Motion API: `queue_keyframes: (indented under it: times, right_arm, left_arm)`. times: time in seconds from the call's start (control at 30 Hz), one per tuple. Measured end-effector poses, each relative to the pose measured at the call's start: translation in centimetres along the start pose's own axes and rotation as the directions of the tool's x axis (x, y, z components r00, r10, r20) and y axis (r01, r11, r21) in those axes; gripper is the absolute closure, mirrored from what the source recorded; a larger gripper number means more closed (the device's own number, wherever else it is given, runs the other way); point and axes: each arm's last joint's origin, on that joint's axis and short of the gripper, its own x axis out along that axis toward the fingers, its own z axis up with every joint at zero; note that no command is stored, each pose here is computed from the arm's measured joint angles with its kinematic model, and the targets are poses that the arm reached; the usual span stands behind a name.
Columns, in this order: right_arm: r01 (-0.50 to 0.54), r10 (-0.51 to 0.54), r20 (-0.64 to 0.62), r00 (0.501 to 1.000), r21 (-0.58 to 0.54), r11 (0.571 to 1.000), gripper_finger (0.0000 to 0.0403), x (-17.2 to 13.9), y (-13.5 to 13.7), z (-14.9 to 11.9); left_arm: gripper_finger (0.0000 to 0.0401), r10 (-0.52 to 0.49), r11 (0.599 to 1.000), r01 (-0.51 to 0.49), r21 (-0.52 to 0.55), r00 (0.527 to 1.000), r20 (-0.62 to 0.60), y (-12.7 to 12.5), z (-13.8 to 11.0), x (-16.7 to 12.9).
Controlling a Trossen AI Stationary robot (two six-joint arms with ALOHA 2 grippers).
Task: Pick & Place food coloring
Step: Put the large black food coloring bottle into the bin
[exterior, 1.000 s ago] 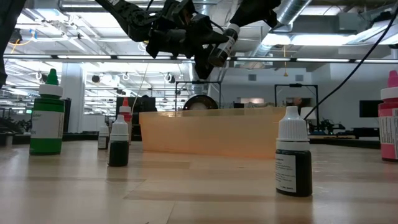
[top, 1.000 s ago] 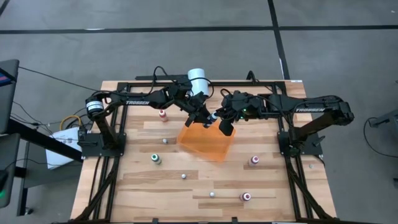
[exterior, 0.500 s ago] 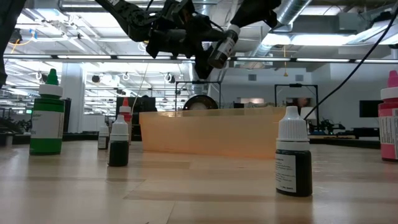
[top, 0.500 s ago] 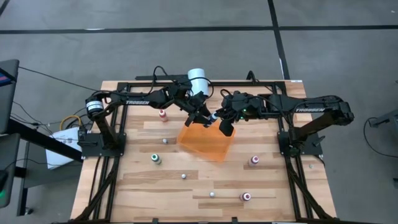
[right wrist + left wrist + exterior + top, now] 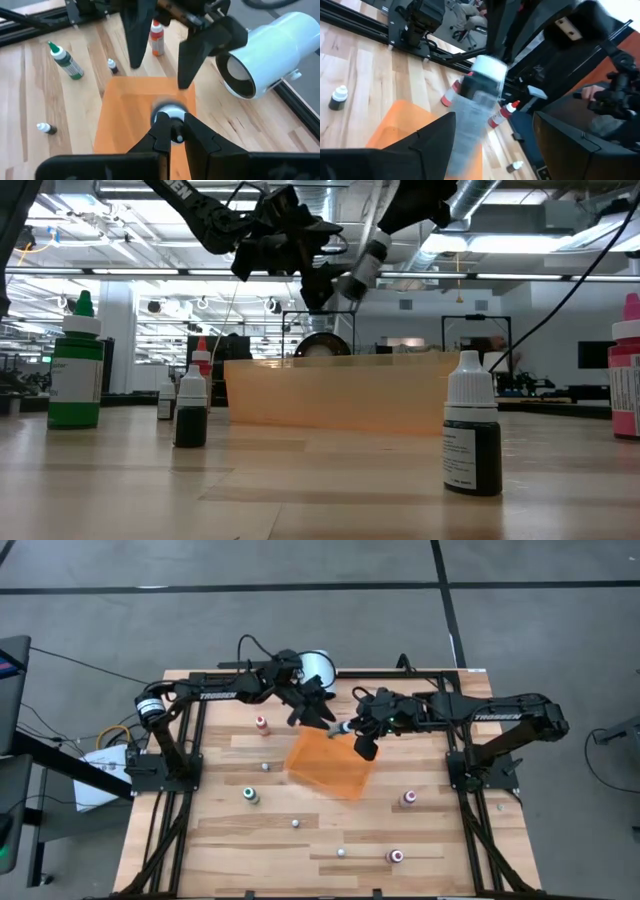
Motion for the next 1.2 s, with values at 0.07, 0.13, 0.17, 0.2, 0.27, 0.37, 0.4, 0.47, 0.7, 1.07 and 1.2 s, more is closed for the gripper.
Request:
queue_keyframes:
  times: [0.07,0.13,0.17,0.2,0.27,0.37,0.4,0.47,0.7,1.07,1.2]
  right_arm:
    - [0.000,0.000,0.002,1.000,0.001,1.000,0.0383,0.0,0.0,0.0]
    - [-0.001,0.001,0.006,1.000,0.002,1.000,0.0384,0.0,0.0,0.0]
    - [-0.002,0.002,0.006,1.000,0.002,1.000,0.0384,0.0,0.0,0.0]
    - [-0.002,0.002,0.006,1.000,0.002,1.000,0.0384,0.0,0.0,0.0]
    - [-0.014,0.014,0.004,1.000,0.002,1.000,0.0386,0.0,0.1,0.1]
    - [-0.047,0.047,-0.014,0.999,0.007,0.999,0.0386,0.0,0.1,-0.1]
    - [-0.059,0.060,-0.027,0.998,0.015,0.998,0.0386,0.0,0.2,-0.2]
    - [-0.072,0.073,-0.053,0.996,0.019,0.997,0.0386,0.0,0.4,-0.4]
    - [-0.037,0.033,-0.159,0.987,-0.018,0.999,0.0402,0.8,1.7,-1.7]
    - [0.042,-0.081,-0.308,0.948,-0.131,0.990,0.0402,7.8,3.9,-3.8]
    - [0.076,-0.121,-0.304,0.945,-0.155,0.985,0.0402,9.0,4.2,-4.2]
  left_arm:
    - [0.0143,0.005,1.000,-0.005,-0.003,1.000,0.004,0.1,0.1,-0.2]
    - [0.0143,0.005,1.000,-0.005,-0.004,1.000,0.003,0.1,0.0,-0.2]
    - [0.0143,0.003,1.000,-0.003,-0.004,1.000,0.001,0.1,0.0,-0.1]
    - [0.0143,0.002,1.000,-0.002,-0.004,1.000,0.001,0.0,0.0,-0.1]
    - [0.0143,0.002,1.000,-0.002,-0.006,1.000,-0.001,0.0,0.0,-0.1]
    - [0.0143,0.024,0.999,-0.024,-0.024,1.000,-0.008,0.5,-0.2,-0.7]
    - [0.0143,0.036,0.999,-0.036,-0.041,0.999,-0.011,0.8,-0.3,-1.1]
    - [0.0143,0.064,0.995,-0.065,-0.071,0.998,-0.018,1.4,-0.4,-2.0]
    - [0.0143,0.140,0.978,-0.146,-0.148,0.989,-0.048,2.9,-1.3,-4.7]
    - [0.0143,0.141,0.982,-0.144,-0.123,0.990,-0.031,2.4,-0.8,-5.7]
    - [0.0143,0.132,0.986,-0.133,-0.102,0.991,-0.020,1.9,-0.4,-6.0]
